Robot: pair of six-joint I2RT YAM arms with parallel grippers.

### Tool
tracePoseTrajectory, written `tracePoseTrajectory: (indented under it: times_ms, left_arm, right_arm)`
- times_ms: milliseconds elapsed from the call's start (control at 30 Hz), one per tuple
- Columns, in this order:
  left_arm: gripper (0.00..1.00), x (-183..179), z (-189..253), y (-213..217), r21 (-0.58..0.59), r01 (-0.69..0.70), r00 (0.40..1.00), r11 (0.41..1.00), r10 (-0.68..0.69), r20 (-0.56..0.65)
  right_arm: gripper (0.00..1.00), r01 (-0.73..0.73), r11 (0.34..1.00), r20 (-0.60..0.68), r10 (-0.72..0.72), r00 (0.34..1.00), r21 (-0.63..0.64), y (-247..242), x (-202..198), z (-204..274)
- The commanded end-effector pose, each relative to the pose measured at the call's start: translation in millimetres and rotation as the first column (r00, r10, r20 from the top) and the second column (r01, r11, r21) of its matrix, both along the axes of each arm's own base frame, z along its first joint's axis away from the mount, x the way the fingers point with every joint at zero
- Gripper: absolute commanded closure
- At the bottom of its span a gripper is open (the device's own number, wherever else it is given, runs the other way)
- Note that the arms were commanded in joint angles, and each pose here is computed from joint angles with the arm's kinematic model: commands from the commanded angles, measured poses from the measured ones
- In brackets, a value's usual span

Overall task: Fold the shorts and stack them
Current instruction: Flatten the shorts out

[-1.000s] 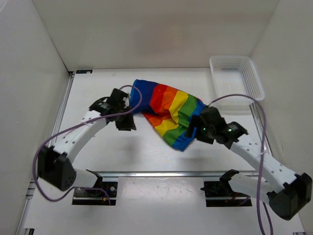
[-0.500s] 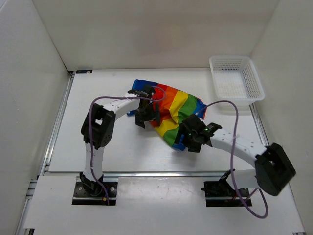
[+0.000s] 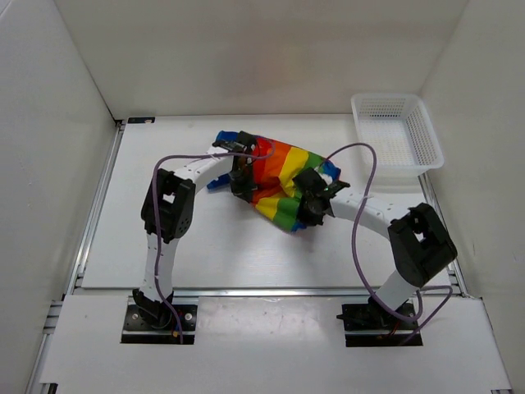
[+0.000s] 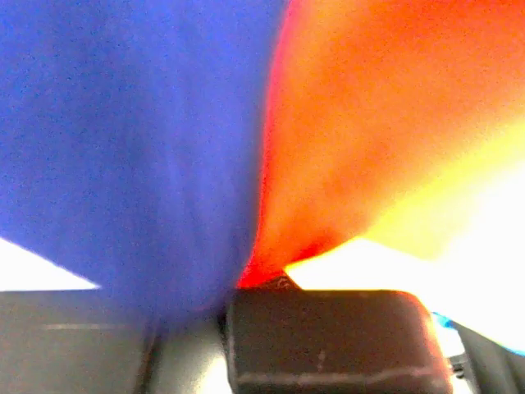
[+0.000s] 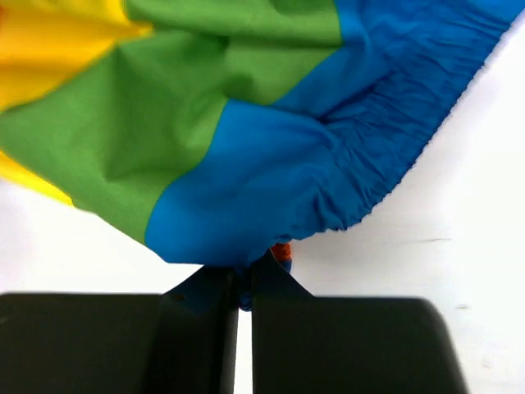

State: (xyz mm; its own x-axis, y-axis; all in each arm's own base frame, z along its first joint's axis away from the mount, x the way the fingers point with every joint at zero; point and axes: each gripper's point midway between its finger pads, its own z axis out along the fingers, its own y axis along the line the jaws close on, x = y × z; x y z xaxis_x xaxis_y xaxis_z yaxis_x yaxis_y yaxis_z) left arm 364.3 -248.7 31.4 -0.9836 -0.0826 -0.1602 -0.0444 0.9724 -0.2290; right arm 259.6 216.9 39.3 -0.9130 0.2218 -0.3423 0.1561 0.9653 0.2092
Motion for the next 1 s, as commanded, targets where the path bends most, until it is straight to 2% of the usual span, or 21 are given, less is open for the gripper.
tracePoseTrajectory:
  times_ms: [0, 33, 100, 133, 233, 300, 333, 400, 467, 500, 533, 567, 600, 633, 700, 767, 800, 867, 900, 933, 967]
  left_arm:
    - [0.90, 23, 70, 17, 0.047, 0.004, 0.988, 0.999, -0.011, 0.152]
    - [0.90, 33, 105, 17, 0.038, 0.008, 0.972, 0.999, -0.017, 0.236]
    - [0.90, 37, 144, 18, 0.009, 0.000, 0.950, 1.000, -0.003, 0.312]
    - [0.90, 34, 181, 20, -0.023, 0.011, 0.924, 1.000, -0.001, 0.383]
    - [0.90, 13, 242, 11, -0.087, 0.067, 0.871, 0.994, -0.016, 0.491]
    - [0.90, -11, 250, 9, -0.090, 0.103, 0.878, 0.991, -0.047, 0.477]
    - [0.90, -43, 242, 1, -0.100, 0.164, 0.891, 0.981, -0.104, 0.441]
    - [0.90, -69, 226, -16, -0.153, 0.228, 0.894, 0.962, -0.145, 0.424]
    - [0.78, -108, 178, -23, -0.172, 0.255, 0.932, 0.951, -0.194, 0.307]
    - [0.58, -113, 167, -23, -0.180, 0.262, 0.938, 0.948, -0.207, 0.279]
    - [0.45, -119, 160, -23, -0.176, 0.258, 0.944, 0.950, -0.209, 0.256]
    - [0.39, -116, 146, -21, -0.144, 0.244, 0.951, 0.959, -0.207, 0.231]
    - [0.28, -111, 143, -16, -0.107, 0.226, 0.952, 0.968, -0.197, 0.233]
    - [0.15, -110, 141, -11, -0.073, 0.213, 0.956, 0.974, -0.193, 0.219]
    - [0.14, -94, 154, -11, -0.029, 0.197, 0.949, 0.980, -0.183, 0.258]
    - [0.14, -88, 170, -7, -0.011, 0.180, 0.942, 0.984, -0.169, 0.290]
    - [0.17, -85, 177, -6, -0.003, 0.171, 0.938, 0.985, -0.162, 0.308]
    - [0.25, -86, 185, 5, 0.019, 0.138, 0.932, 0.990, -0.136, 0.336]
    - [0.34, -91, 186, 16, 0.017, 0.107, 0.934, 0.994, -0.106, 0.341]
    - [0.41, -96, 185, 22, 0.021, 0.091, 0.935, 0.996, -0.093, 0.343]
    - [0.46, -105, 182, 29, 0.023, 0.079, 0.941, 0.997, -0.082, 0.327]
  right_arm:
    - [1.00, -0.007, 0.996, 0.145, 0.019, 0.989, -0.085, -20, 37, 55]
    - [1.00, 0.013, 0.995, 0.221, 0.010, 0.975, -0.101, -27, 44, 81]
    - [1.00, 0.001, 0.992, 0.307, 0.038, 0.951, -0.124, -34, 53, 125]
    - [1.00, 0.006, 0.993, 0.361, 0.037, 0.932, -0.119, -40, 52, 150]
    - [1.00, 0.058, 0.986, 0.480, 0.024, 0.877, -0.155, -69, 45, 203]
    - [1.00, 0.084, 0.986, 0.531, 0.005, 0.848, -0.143, -86, 32, 227]
    - [1.00, 0.098, 0.983, 0.534, 0.000, 0.846, -0.155, -94, 26, 228]
    - [1.00, 0.101, 0.981, 0.518, -0.001, 0.856, -0.164, -105, 11, 220]
    - [1.00, 0.120, 0.978, 0.476, -0.025, 0.879, -0.170, -113, -2, 200]
    - [0.94, 0.127, 0.977, 0.467, -0.034, 0.884, -0.169, -117, -8, 192]
    - [0.86, 0.150, 0.968, 0.428, -0.050, 0.903, -0.202, -123, -14, 168]
    - [0.68, 0.149, 0.967, 0.423, -0.049, 0.905, -0.206, -123, -14, 162]
    - [0.34, 0.169, 0.960, 0.417, -0.062, 0.907, -0.225, -128, -10, 157]
    - [0.25, 0.214, 0.951, 0.421, -0.103, 0.901, -0.225, -135, -3, 159]
    - [0.15, 0.237, 0.934, 0.384, -0.123, 0.915, -0.267, -141, 10, 158]
    - [0.15, 0.261, 0.930, 0.370, -0.154, 0.916, -0.260, -144, 15, 173]
    - [0.20, 0.264, 0.931, 0.378, -0.156, 0.913, -0.253, -143, 17, 176]
    - [0.40, 0.268, 0.938, 0.364, -0.175, 0.915, -0.222, -143, 7, 172]
    - [0.47, 0.273, 0.946, 0.385, -0.190, 0.903, -0.176, -145, -3, 179]
    - [0.59, 0.280, 0.949, 0.381, -0.208, 0.901, -0.144, -146, -10, 177]
    - [0.64, 0.278, 0.955, 0.384, -0.219, 0.897, -0.105, -150, -25, 172]
